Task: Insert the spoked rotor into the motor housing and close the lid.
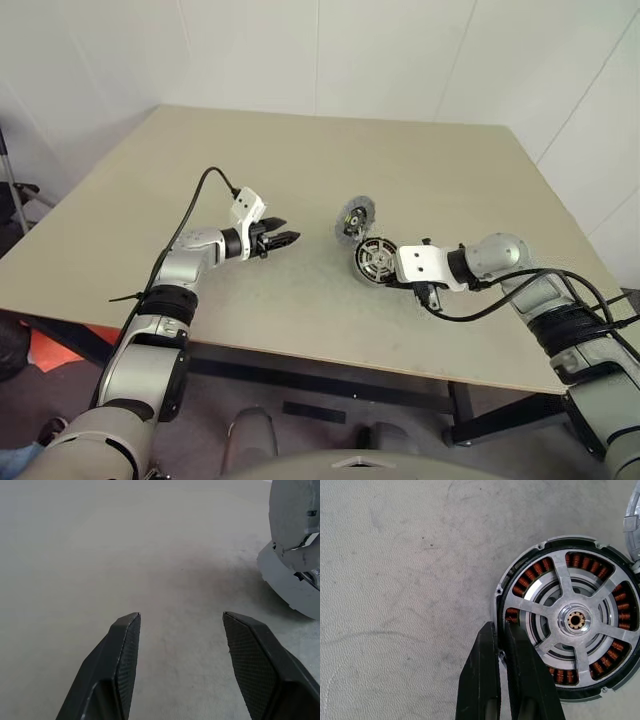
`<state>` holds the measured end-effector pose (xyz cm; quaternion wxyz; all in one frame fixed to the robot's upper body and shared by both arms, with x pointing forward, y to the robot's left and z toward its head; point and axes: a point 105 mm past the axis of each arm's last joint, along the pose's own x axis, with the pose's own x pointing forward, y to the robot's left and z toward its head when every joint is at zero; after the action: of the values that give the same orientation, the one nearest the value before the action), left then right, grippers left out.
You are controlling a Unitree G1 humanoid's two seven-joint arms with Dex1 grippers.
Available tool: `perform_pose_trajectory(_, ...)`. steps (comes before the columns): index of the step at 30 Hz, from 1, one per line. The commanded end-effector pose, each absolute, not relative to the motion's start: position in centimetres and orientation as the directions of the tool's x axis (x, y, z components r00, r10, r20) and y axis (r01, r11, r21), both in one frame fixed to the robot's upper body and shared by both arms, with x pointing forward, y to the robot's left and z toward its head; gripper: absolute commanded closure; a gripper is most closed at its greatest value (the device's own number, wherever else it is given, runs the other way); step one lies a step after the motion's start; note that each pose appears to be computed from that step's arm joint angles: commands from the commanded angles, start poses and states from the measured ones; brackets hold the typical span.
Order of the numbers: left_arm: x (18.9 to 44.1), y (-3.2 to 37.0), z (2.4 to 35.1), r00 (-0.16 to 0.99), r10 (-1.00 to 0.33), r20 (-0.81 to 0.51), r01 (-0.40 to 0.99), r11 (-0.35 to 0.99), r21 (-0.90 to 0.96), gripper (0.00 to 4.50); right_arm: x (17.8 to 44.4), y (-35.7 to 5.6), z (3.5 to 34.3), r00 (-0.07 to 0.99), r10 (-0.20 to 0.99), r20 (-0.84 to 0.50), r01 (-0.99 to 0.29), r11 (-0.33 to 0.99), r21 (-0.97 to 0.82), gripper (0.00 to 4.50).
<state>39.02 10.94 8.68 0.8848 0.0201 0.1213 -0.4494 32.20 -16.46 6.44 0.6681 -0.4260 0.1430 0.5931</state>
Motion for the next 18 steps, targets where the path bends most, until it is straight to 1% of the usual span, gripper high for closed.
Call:
perform_pose_trajectory(1, 39.2, 10.9, 10.1, 0.581, -0.793, -0.187, 0.801, 0.597, -0.044, 1.73, 33.7, -18.5, 6.1, 0.36, 0.641, -0.678, -0.924, 0.142, -0.356, 4.47)
perform_pose_trajectory(3, 39.1, 11.0, 10.0, 0.583, -0.791, -0.187, 0.799, 0.6, -0.045, 1.73, 34.2, -18.1, 7.1, 0.372, 0.676, -0.636, -0.928, 0.244, -0.283, 4.47)
perform_pose_trajectory(4, 39.1, 11.0, 9.9, 0.584, -0.789, -0.188, 0.798, 0.601, -0.045, 1.73, 34.1, -17.8, 7.4, 0.364, 0.703, -0.611, -0.931, 0.295, -0.215, 4.47)
perform_pose_trajectory(7, 39.0, 11.0, 9.8, 0.589, -0.786, -0.187, 0.794, 0.606, -0.046, 1.73, 33.6, -17.1, 8.0, 0.341, 0.758, -0.556, -0.919, 0.393, -0.028, 4.47)
perform_pose_trajectory(8, 39.0, 11.1, 9.8, 0.591, -0.785, -0.187, 0.793, 0.608, -0.047, 1.73, 33.5, -16.3, 8.8, 0.341, 0.767, -0.544, -0.91, 0.415, 0.015, 4.47)
perform_pose_trajectory(9, 38.9, 11.1, 9.7, 0.592, -0.784, -0.187, 0.792, 0.609, -0.048, 1.73, 33.4, -15.2, 9.7, 0.339, 0.775, -0.533, -0.902, 0.429, 0.049, 4.47)
perform_pose_trajectory(10, 38.8, 11.1, 9.6, 0.593, -0.783, -0.188, 0.79, 0.611, -0.049, 1.73, 33.3, -13.3, 11.6, 0.333, 0.791, -0.514, -0.895, 0.436, 0.091, 4.47)
perform_pose_trajectory(12, 38.7, 11.2, 9.5, 0.595, -0.781, -0.189, 0.789, 0.613, -0.051, 1.73, 32.5, -11.0, 14.0, 0.312, 0.811, -0.494, -0.885, 0.437, 0.159, 4.47)
perform_pose_trajectory(13, 38.6, 11.2, 9.4, 0.596, -0.78, -0.19, 0.788, 0.614, -0.053, 1.73, 32.2, -10.0, 15.3, 0.296, 0.83, -0.473, -0.871, 0.438, 0.222, 4.47)
perform_pose_trajectory(16, 38.4, 11.2, 9.2, 0.597, -0.779, -0.192, 0.786, 0.616, -0.056, 1.73, 31.5, -8.7, 17.1, 0.275, 0.859, -0.432, -0.812, 0.448, 0.374, 4.47)
perform_pose_trajectory(18, 38.2, 11.3, 9.1, 0.596, -0.779, -0.195, 0.786, 0.616, -0.058, 1.73, 32.1, -8.2, 17.7, 0.299, 0.86, -0.414, -0.731, 0.485, 0.48, 4.47)
